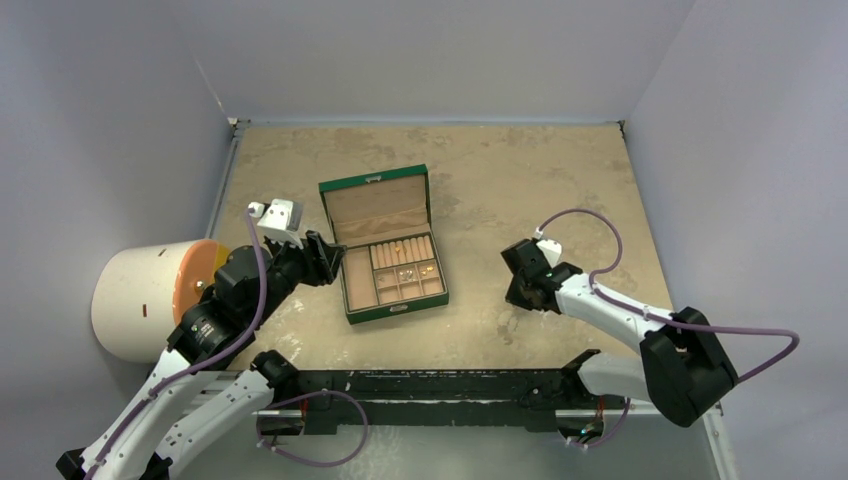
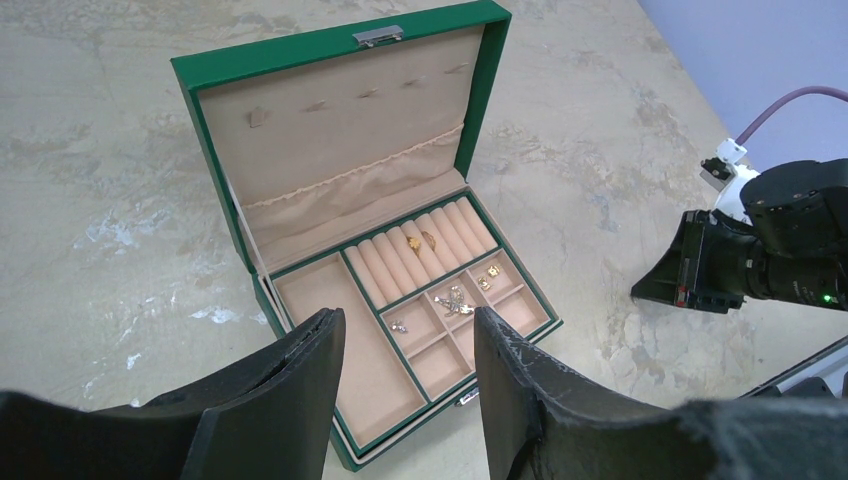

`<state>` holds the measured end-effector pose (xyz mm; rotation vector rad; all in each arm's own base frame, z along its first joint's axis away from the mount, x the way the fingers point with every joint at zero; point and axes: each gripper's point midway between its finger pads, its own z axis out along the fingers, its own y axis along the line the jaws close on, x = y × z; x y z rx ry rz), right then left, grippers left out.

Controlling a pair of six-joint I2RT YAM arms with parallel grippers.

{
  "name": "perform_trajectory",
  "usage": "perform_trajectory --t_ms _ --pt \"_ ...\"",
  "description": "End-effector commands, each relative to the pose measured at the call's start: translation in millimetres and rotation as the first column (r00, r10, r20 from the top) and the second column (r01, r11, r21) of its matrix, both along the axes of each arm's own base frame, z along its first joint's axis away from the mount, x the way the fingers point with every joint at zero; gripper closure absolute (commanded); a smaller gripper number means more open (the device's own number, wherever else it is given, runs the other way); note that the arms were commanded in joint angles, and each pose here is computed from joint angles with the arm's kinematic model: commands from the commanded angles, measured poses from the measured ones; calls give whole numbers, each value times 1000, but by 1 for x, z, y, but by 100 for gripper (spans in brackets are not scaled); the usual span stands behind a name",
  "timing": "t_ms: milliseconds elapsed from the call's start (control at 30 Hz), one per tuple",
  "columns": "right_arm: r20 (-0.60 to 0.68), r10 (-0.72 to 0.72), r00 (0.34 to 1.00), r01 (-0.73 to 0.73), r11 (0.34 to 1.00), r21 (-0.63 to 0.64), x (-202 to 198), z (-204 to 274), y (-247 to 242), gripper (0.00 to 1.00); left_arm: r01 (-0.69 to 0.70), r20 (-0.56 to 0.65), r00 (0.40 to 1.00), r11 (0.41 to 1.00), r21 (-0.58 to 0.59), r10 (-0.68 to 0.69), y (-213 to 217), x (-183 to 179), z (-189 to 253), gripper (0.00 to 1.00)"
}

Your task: Organize the mixed jewelry

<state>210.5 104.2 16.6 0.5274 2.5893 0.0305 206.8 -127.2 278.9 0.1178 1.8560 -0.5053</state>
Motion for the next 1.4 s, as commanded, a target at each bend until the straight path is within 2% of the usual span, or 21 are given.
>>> perform_trajectory --t_ms 0,500,833,1367 --pt "68 39 997 -43 998 49 16 25 14 93 -2 35 999 1000 -12 3 1 2 9 50" --pt "212 276 937 -314 934 172 50 74 83 99 2 49 999 1000 -24 -1 2 0 12 50" --pt "320 397 860 -461 874 152 58 123 155 99 3 48 999 1000 -23 -2 2 0 12 50" --pt "346 577 740 -652 741 157 45 122 264 99 2 50 999 1000 -24 -1 2 -1 13 50"
